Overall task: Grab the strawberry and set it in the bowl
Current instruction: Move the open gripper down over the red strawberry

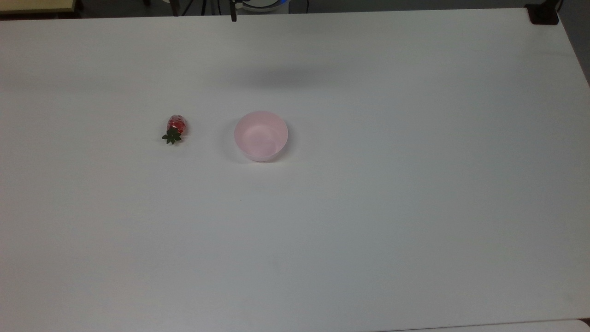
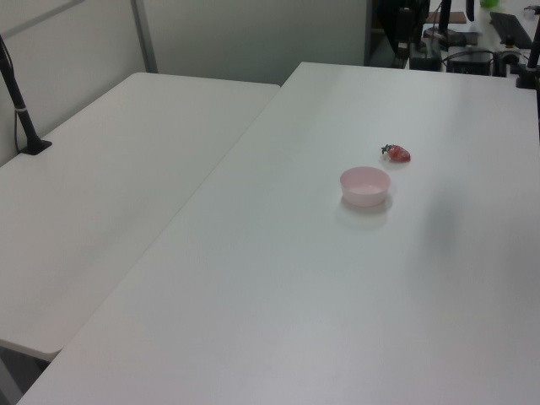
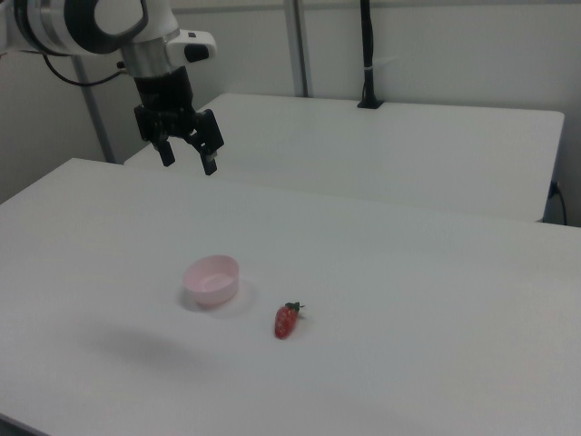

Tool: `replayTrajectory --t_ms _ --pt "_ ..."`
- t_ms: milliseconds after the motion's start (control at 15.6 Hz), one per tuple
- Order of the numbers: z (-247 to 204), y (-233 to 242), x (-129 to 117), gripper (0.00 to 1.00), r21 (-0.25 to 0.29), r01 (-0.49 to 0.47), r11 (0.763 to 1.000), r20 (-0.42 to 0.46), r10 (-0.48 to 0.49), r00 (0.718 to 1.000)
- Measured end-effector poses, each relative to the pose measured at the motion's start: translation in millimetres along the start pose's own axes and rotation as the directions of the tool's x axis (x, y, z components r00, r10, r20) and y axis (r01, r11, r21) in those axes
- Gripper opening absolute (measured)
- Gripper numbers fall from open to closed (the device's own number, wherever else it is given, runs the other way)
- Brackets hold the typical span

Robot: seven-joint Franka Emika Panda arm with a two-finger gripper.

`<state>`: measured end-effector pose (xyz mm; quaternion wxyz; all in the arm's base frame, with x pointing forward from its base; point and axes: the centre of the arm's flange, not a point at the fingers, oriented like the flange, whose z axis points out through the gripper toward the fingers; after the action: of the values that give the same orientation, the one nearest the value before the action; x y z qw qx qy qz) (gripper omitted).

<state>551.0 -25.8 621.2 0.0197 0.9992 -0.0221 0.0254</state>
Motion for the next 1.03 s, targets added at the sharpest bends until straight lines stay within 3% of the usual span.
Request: replayTrajectory --t_ms 1025 --pt "5.2 -0.2 -0.6 1.0 0.0 0.007 1.0 0.011 -0.007 1.0"
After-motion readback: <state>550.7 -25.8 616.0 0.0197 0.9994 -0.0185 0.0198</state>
